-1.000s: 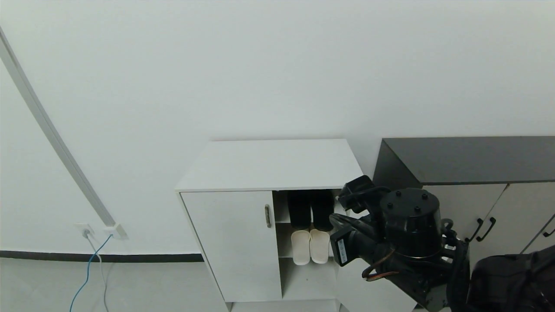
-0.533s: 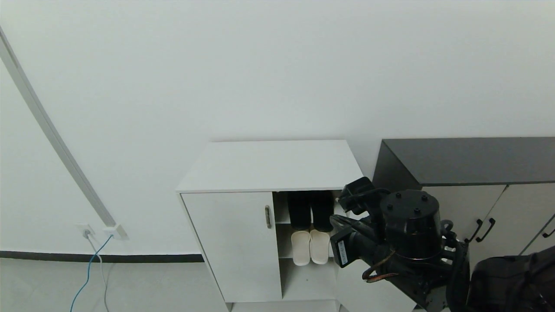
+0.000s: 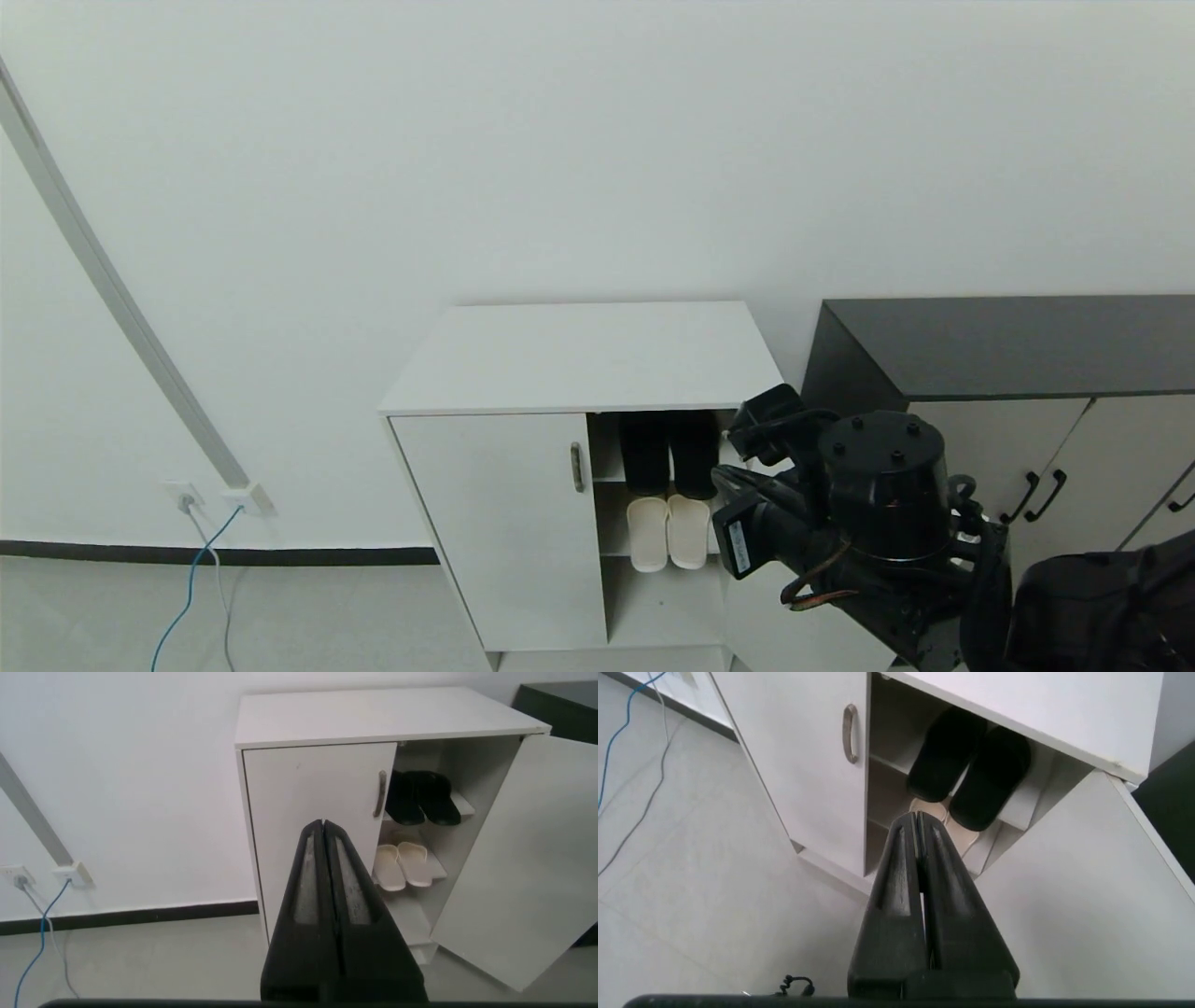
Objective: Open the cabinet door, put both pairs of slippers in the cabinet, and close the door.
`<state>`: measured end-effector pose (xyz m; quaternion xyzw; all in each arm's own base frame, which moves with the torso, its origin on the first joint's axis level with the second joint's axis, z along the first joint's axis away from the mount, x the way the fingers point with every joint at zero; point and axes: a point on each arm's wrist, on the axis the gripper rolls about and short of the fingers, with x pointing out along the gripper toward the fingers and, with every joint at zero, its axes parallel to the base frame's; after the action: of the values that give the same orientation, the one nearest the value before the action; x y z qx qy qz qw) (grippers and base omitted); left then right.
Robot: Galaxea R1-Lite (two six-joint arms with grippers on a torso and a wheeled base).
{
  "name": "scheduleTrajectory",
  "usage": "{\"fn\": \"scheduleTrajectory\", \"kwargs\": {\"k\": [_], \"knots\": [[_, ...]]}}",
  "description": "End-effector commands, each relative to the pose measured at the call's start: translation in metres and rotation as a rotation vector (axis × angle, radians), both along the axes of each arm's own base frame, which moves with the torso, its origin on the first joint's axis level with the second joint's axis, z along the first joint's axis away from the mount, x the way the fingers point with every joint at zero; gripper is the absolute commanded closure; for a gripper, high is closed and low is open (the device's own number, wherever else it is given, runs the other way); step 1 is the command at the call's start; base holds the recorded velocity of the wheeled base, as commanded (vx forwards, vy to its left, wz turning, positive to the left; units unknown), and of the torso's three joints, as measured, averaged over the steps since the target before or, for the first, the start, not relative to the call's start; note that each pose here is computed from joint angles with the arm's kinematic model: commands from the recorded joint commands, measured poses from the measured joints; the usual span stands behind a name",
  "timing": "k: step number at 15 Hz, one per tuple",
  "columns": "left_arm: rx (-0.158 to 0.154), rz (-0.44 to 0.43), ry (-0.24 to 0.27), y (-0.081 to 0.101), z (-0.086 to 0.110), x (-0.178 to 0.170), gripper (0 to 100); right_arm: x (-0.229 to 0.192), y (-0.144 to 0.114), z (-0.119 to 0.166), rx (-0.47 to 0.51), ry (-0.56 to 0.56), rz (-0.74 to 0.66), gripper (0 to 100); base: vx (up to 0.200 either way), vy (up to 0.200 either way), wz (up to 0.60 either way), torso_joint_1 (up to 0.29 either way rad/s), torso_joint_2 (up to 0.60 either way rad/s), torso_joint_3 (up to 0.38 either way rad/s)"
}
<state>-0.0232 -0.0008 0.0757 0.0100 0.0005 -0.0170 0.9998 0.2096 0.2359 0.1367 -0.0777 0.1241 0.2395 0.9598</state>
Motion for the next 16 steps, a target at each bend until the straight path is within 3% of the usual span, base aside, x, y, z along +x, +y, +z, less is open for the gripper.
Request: {"fn": "scheduleTrajectory", "kwargs": {"k": [1,7,13,16], "knots": [[0.000,0.000,0.002,0.000,0.000,0.000,100,0.000,0.000,0.000,-0.002,0.000,0.001,100,0.000,0.000,-0.60,0.002,0.00,0.002],[0.000,0.000,0.002,0.000,0.000,0.000,100,0.000,0.000,0.000,-0.002,0.000,-0.001,100,0.000,0.000,-0.60,0.006,0.00,0.002],[-0.002,0.000,0.002,0.000,0.000,0.000,100,0.007,-0.006,0.000,-0.001,-0.001,-0.028,100,0.000,0.000,0.00,0.000,0.00,0.000],[-0.002,0.000,0.002,0.000,0.000,0.000,100,0.015,-0.008,-0.004,-0.009,0.006,-0.053,100,-0.200,0.000,0.00,-0.001,0.00,0.001]]}}
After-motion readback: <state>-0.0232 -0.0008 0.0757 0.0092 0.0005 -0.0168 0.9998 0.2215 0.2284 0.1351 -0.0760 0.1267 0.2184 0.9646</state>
